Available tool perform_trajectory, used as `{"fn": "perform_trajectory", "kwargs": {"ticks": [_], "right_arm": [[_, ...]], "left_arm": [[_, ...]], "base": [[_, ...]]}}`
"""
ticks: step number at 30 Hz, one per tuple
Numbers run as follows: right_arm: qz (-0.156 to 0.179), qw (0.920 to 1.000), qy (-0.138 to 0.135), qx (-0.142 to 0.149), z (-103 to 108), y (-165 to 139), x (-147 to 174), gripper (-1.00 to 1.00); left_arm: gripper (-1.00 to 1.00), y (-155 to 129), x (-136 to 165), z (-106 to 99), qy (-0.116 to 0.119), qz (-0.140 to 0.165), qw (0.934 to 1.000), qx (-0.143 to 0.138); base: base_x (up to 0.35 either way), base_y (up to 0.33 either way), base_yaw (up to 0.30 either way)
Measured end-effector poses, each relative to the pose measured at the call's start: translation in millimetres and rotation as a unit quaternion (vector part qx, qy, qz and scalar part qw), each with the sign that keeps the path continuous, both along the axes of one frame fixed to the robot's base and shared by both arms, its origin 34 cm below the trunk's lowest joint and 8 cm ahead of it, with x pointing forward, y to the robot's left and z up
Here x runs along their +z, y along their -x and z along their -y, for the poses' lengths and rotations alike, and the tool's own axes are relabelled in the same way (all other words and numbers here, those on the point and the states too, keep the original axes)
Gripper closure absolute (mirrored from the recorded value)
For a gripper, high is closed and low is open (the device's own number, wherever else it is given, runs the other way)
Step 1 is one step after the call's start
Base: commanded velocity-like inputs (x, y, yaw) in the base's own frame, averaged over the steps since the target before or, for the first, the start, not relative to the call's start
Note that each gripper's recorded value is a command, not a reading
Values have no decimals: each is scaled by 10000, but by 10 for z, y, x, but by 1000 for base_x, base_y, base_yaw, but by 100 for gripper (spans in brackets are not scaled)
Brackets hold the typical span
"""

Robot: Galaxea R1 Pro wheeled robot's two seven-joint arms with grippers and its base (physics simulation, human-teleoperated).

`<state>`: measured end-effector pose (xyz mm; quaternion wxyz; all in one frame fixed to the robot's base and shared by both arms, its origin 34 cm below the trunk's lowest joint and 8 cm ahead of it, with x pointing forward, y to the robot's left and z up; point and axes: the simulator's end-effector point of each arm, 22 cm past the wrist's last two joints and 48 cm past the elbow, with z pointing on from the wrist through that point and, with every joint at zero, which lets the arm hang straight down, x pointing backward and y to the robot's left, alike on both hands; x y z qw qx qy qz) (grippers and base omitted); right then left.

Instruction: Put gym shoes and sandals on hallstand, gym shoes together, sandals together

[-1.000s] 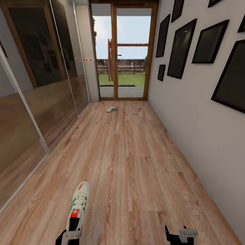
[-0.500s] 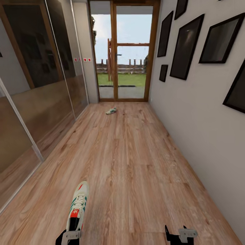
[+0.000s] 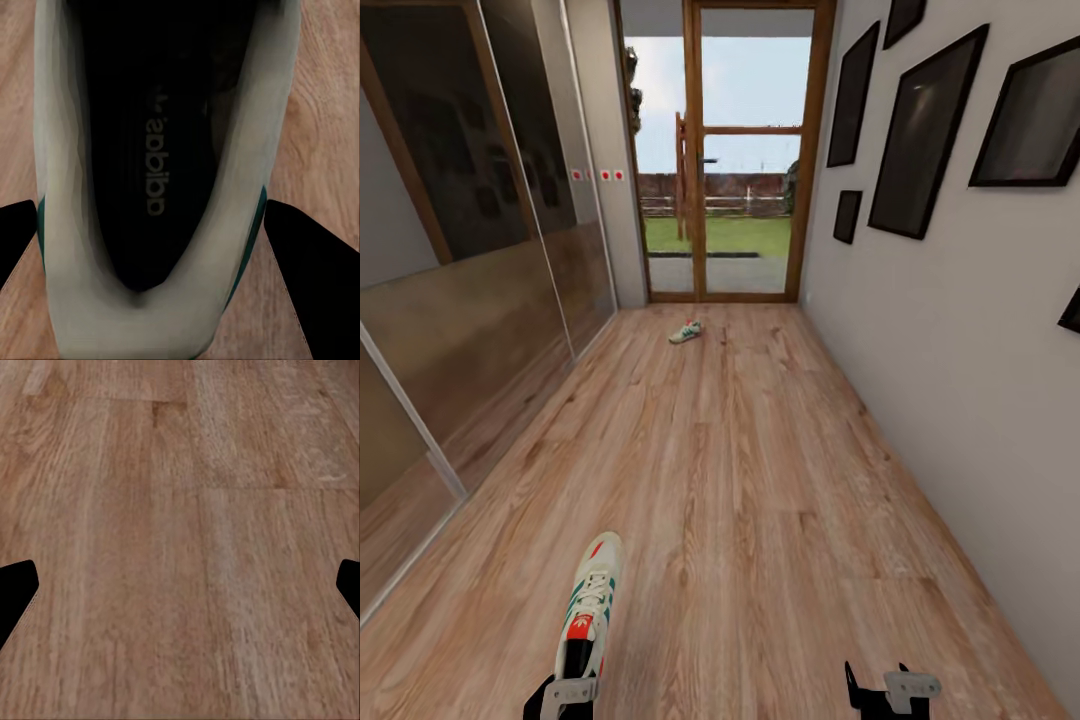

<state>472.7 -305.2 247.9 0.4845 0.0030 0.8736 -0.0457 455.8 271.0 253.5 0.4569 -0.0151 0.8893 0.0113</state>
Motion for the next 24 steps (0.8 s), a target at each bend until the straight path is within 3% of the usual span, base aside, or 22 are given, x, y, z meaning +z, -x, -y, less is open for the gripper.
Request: {"fn": "perform_trajectory", "kwargs": {"ticks": [24], "right_arm": [[0, 10000, 6, -6, 7, 0, 1, -100]], "left_arm": [[100, 0, 0, -1, -1, 0, 10000, 2]], "base": [[340, 0, 0]]}}
